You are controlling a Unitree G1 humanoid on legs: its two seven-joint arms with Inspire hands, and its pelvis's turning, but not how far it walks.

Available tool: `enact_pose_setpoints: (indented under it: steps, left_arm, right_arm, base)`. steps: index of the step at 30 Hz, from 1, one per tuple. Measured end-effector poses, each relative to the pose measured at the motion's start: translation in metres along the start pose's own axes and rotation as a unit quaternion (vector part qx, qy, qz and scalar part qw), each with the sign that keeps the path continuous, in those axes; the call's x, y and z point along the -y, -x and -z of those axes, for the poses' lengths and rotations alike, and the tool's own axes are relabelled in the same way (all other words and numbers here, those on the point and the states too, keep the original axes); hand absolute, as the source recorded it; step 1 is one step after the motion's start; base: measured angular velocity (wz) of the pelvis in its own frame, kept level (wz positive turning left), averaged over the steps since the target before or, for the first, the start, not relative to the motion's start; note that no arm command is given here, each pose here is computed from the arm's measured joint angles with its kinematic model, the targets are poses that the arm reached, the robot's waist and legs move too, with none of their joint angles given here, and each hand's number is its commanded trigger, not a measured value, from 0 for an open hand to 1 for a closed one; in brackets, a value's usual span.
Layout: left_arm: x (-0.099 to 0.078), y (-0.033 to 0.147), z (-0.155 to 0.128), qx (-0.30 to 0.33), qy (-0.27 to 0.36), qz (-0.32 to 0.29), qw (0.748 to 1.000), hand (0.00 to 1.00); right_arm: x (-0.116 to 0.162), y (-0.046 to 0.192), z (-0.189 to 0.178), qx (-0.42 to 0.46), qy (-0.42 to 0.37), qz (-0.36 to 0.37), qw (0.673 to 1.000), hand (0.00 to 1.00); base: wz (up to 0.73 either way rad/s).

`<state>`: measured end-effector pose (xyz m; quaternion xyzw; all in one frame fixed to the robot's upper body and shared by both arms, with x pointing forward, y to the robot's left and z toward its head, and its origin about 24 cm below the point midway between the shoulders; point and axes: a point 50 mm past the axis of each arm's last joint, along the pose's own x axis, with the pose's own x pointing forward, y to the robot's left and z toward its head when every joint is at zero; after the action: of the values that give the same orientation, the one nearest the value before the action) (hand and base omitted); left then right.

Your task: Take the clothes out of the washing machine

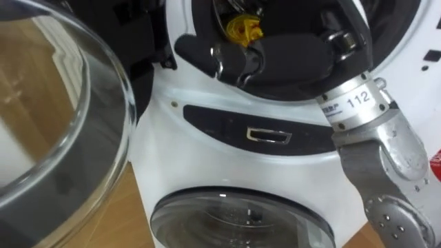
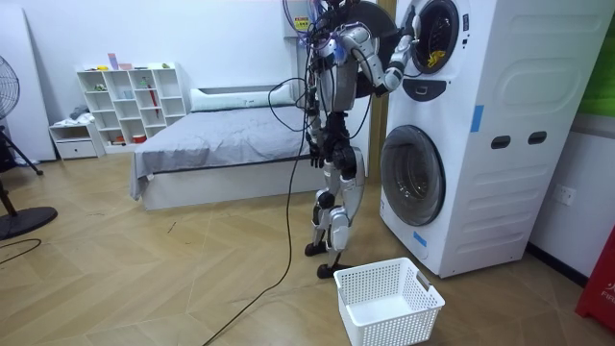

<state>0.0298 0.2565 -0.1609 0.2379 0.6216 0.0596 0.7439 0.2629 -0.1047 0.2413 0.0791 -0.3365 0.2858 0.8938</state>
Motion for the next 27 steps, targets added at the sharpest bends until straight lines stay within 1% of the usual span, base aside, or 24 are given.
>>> enact_pose_setpoints:
  steps: [2, 4, 8, 9, 11, 13, 14, 16, 18, 21, 23, 27]
  left_arm:
    - [-0.001, 0.0, -0.001, -0.001, -0.001, -0.001, 1.0, 0.0]
    - [-0.001, 0.0, 0.005, -0.014, 0.007, -0.003, 1.0, 0.0]
    - [0.001, 0.001, 0.005, -0.021, 0.011, -0.002, 1.0, 0.0]
    - [0.002, 0.0, 0.003, -0.02, 0.012, -0.002, 1.0, 0.0]
    - [0.002, 0.001, 0.002, -0.019, 0.013, -0.002, 1.0, 0.0]
    - [0.003, 0.001, 0.003, -0.021, 0.014, -0.002, 1.0, 0.0]
    - [0.003, 0.001, 0.003, -0.022, 0.014, -0.002, 1.0, 0.0]
    - [0.001, 0.001, 0.005, -0.027, 0.023, -0.006, 0.999, 0.0]
    - [0.001, 0.001, 0.006, -0.033, 0.025, -0.007, 0.999, 0.0]
    - [-0.001, 0.001, 0.006, -0.034, 0.029, -0.01, 0.999, 0.0]
    - [-0.002, 0.001, 0.007, -0.034, 0.031, -0.012, 0.999, 0.0]
    - [-0.004, 0.002, 0.015, -0.047, 0.04, -0.013, 0.998, 0.0]
  right_arm:
    - [0.001, 0.0, 0.001, -0.003, 0.023, 0.003, 1.0, 0.0]
    - [0.005, 0.001, 0.006, -0.019, 0.077, 0.012, 0.997, 0.0]
    - [0.016, 0.003, 0.02, -0.057, 0.13, 0.039, 0.989, 0.0]
    - [0.021, 0.005, 0.024, -0.068, 0.151, 0.049, 0.985, 0.0]
    - [0.031, 0.008, 0.027, -0.084, 0.166, 0.066, 0.98, 0.0]
    - [0.048, 0.013, 0.03, -0.111, 0.187, 0.094, 0.972, 0.0]
    - [0.053, 0.014, 0.031, -0.117, 0.191, 0.102, 0.969, 0.0]
    - [0.073, 0.022, 0.037, -0.143, 0.196, 0.148, 0.959, 0.0]
    - [0.087, 0.029, 0.042, -0.16, 0.195, 0.18, 0.951, 0.0]
    - [0.091, 0.028, 0.042, -0.16, 0.185, 0.188, 0.951, 0.0]
    - [0.099, 0.032, 0.044, -0.175, 0.194, 0.196, 0.945, 0.0]
    - [0.102, 0.033, 0.042, -0.178, 0.199, 0.196, 0.944, 0.0]
  base:
    - [0.06]
    - [0.02]
    - [0.06]
    - [0.32]
    - [0.23]
    - [0.0]
    - [0.0]
    - [0.0]
    - [0.0]
    - [0.08]
    - [0.13]
    - [0.07]
